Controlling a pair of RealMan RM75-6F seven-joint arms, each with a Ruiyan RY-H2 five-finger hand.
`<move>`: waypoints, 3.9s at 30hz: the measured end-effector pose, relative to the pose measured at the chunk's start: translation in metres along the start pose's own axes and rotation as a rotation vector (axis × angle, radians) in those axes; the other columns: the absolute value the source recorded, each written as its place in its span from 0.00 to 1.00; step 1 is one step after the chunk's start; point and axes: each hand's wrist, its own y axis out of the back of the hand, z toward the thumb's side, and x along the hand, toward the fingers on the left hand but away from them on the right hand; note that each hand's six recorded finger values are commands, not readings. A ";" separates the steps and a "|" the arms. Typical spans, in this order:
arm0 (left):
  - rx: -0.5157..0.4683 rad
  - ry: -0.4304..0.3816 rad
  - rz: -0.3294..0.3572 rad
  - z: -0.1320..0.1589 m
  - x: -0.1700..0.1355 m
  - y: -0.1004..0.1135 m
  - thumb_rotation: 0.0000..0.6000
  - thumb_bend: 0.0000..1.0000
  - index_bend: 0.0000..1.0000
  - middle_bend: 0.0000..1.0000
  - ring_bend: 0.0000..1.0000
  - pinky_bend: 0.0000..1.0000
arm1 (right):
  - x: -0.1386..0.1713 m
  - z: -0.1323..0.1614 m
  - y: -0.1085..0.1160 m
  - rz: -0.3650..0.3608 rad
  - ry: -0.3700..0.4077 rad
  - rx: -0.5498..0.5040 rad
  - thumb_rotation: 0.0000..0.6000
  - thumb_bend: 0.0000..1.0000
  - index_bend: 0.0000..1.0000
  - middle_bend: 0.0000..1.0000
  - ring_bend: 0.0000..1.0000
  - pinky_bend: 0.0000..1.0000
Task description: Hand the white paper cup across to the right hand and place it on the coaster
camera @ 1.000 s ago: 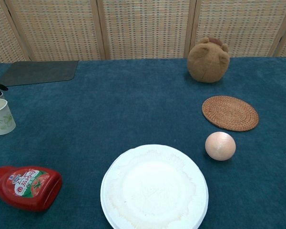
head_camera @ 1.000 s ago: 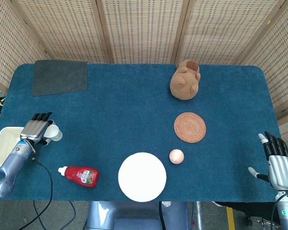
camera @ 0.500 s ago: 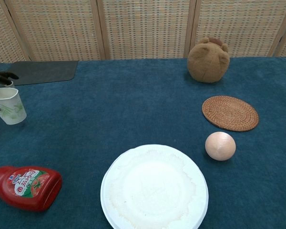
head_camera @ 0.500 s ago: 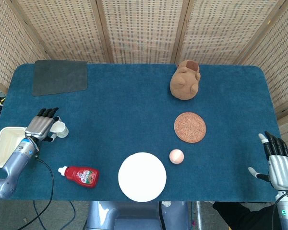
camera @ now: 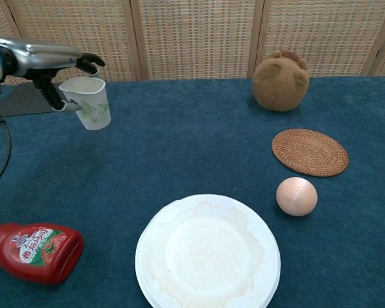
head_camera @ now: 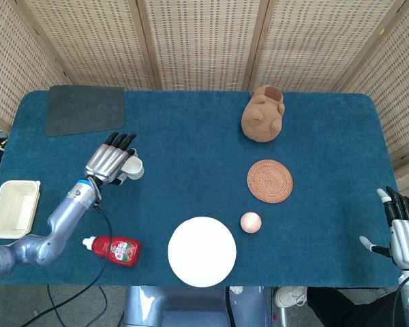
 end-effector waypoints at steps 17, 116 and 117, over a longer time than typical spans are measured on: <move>0.100 -0.131 -0.021 0.137 0.064 0.008 1.00 0.38 0.35 0.00 0.00 0.00 | -0.007 -0.022 -0.006 0.024 -0.066 -0.020 1.00 0.02 0.00 0.00 0.00 0.00; -0.271 0.299 0.313 -0.135 -0.223 -0.116 1.00 0.18 0.00 0.00 0.00 0.00 | -0.101 0.296 -0.049 0.142 0.615 0.056 1.00 0.02 0.09 0.00 0.00 0.00; -0.271 0.298 0.309 -0.135 -0.223 -0.117 1.00 0.18 0.00 0.00 0.00 0.00 | -0.104 0.303 -0.051 0.151 0.622 0.054 1.00 0.02 0.09 0.00 0.00 0.00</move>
